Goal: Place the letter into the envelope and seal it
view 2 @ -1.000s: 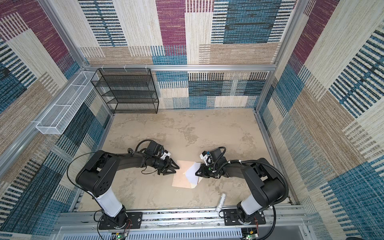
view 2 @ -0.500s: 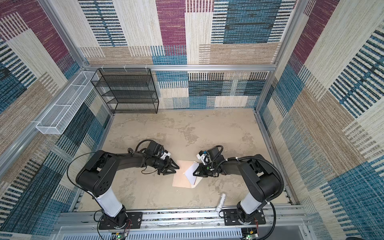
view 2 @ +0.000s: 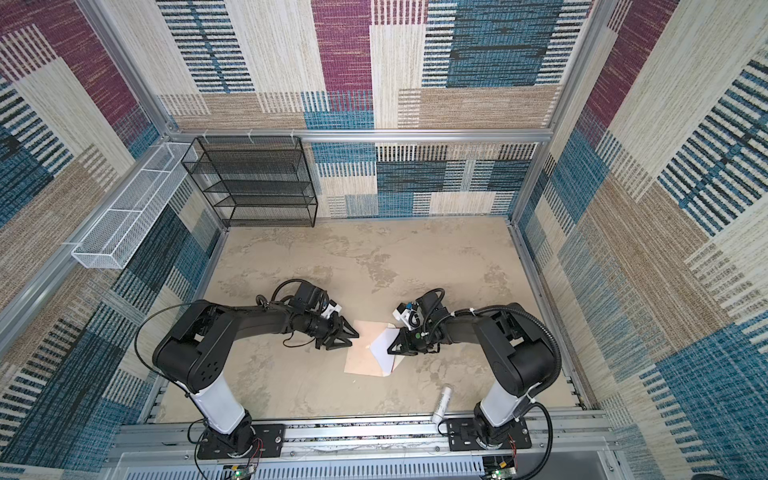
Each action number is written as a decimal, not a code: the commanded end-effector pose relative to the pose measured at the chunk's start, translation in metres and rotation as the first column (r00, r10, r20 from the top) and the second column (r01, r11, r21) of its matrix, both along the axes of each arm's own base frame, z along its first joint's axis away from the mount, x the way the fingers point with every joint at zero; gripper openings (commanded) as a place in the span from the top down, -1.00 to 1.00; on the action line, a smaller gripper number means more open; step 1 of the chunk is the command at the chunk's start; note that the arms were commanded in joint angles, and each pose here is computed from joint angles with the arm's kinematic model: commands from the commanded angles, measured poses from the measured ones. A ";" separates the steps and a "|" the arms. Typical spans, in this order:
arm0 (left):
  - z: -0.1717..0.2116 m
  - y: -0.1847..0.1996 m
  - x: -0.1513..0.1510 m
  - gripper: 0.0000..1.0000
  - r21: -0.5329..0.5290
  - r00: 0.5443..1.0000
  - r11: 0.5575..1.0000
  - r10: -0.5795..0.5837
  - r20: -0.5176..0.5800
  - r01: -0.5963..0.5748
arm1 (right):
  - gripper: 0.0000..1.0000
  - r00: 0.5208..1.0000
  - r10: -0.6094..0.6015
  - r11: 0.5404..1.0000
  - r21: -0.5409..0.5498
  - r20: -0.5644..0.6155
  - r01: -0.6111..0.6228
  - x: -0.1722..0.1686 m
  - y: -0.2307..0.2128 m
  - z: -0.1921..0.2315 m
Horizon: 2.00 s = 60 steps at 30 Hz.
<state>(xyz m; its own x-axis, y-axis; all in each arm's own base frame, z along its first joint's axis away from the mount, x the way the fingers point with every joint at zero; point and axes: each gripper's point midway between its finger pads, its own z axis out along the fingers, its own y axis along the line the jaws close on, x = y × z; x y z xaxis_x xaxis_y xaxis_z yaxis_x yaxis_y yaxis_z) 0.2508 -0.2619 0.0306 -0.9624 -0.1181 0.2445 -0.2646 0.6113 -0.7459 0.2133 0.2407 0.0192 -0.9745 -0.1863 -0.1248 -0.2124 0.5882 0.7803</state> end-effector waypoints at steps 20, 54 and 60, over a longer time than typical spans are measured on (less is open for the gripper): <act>-0.016 0.014 0.001 0.08 0.101 1.000 0.995 0.010 -0.007 -0.009 | -0.10 0.995 -0.084 0.989 -0.118 0.046 0.089 0.018 -0.019 0.005; -0.008 0.011 0.011 -0.11 0.102 1.000 0.995 -0.007 0.017 0.006 | 0.48 0.986 -0.166 0.982 -0.094 0.008 0.166 0.037 -0.012 0.016; -0.009 0.010 0.011 -0.09 0.098 1.000 0.995 -0.004 0.013 0.003 | 0.33 0.985 -0.174 0.978 -0.114 0.008 0.174 0.041 -0.012 0.016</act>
<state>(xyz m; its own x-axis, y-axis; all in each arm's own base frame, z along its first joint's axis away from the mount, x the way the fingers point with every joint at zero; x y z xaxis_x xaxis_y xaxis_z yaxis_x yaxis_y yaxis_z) 0.2583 -0.2608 0.0349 -0.9566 -0.1166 0.2672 -0.2793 0.6295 -0.7251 0.2505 0.2279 0.0336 -0.9937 -0.0361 -0.1061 -0.1013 0.6941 0.7127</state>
